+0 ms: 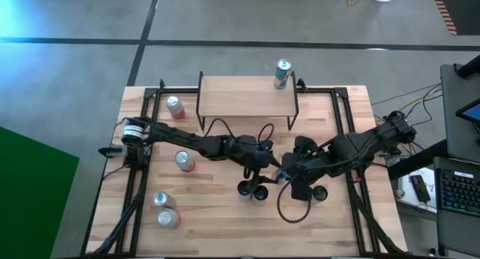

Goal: Place canned beverage on shelf
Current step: Put the right blue soda can on the shelf aligned with the other blue soda can

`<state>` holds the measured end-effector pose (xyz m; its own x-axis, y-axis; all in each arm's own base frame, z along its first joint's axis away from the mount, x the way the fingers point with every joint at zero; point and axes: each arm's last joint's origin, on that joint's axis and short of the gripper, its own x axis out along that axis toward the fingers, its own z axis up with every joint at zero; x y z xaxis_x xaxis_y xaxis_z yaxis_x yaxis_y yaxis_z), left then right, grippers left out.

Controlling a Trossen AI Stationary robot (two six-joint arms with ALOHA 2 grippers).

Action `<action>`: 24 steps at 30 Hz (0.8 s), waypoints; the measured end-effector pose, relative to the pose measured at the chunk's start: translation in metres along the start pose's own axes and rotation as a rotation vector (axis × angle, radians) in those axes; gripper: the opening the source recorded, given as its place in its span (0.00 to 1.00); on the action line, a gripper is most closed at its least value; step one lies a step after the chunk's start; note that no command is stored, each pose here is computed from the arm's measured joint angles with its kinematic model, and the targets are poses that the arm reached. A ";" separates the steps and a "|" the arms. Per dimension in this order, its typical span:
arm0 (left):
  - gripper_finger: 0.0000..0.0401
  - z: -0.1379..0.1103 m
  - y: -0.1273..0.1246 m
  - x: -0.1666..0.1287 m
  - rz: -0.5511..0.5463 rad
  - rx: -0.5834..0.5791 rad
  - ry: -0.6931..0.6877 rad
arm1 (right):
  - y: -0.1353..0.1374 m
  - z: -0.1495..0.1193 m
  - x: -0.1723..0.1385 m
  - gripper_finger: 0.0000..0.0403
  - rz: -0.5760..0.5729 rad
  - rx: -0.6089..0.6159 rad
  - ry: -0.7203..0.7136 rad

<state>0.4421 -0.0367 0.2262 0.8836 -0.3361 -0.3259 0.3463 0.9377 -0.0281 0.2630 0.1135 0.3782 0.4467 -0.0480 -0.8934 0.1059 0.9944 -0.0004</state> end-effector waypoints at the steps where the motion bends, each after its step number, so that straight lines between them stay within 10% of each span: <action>1: 0.66 0.000 0.000 0.001 -0.012 0.003 -0.003 | 0.002 0.000 0.000 0.60 0.006 -0.017 -0.006; 24: 0.71 0.007 0.001 -0.002 -0.127 0.029 -0.080 | 0.011 -0.002 -0.003 0.60 0.039 -0.188 -0.035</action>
<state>0.4432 -0.0359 0.2335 0.8539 -0.4589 -0.2453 0.4650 0.8846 -0.0362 0.2613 0.1252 0.3804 0.4781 -0.0087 -0.8783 -0.0783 0.9955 -0.0524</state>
